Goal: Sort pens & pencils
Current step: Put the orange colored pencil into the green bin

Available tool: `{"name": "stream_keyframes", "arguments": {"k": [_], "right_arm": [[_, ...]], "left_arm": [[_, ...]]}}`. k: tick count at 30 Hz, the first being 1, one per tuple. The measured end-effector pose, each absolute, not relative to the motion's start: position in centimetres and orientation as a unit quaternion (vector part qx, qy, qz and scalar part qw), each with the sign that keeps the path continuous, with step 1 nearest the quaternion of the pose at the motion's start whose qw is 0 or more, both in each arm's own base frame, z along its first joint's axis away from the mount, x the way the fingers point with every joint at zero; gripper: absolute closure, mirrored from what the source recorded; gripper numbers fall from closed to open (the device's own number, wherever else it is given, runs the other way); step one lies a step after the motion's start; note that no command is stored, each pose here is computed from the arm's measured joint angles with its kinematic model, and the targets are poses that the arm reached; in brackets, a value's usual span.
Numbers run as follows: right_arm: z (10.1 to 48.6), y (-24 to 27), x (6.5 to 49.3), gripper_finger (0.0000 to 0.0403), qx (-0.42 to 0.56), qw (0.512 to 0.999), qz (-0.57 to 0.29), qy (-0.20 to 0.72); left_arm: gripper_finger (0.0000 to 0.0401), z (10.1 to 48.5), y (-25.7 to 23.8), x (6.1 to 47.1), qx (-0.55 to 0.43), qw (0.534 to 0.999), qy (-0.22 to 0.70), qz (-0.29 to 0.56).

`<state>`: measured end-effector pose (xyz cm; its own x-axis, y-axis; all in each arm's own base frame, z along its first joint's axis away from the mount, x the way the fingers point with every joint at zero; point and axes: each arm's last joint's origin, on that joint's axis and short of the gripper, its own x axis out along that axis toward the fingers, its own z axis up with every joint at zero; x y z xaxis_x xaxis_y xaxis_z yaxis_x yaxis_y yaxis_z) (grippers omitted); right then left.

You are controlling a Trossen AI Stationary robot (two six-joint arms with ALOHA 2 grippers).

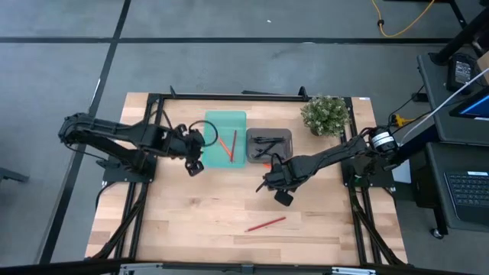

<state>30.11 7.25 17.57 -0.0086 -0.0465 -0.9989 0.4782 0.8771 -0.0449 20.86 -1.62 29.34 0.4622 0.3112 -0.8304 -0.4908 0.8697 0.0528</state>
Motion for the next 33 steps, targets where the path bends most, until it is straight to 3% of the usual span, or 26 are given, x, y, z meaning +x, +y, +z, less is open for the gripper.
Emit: {"name": "stream_keyframes", "arguments": {"k": [19,33], "right_arm": [[17.4,6.3,30.4,0.0279,0.187,0.68,-0.18,0.686],[14.5,4.1,28.6,0.0271,0.185,0.65,-0.202,0.709]], "left_arm": [[0.0326,28.8,-4.1,21.6,-0.055,0.864,0.45,0.22],[0.0326,28.9,-4.0,21.6,-0.037,0.865,0.448,0.224]]}}
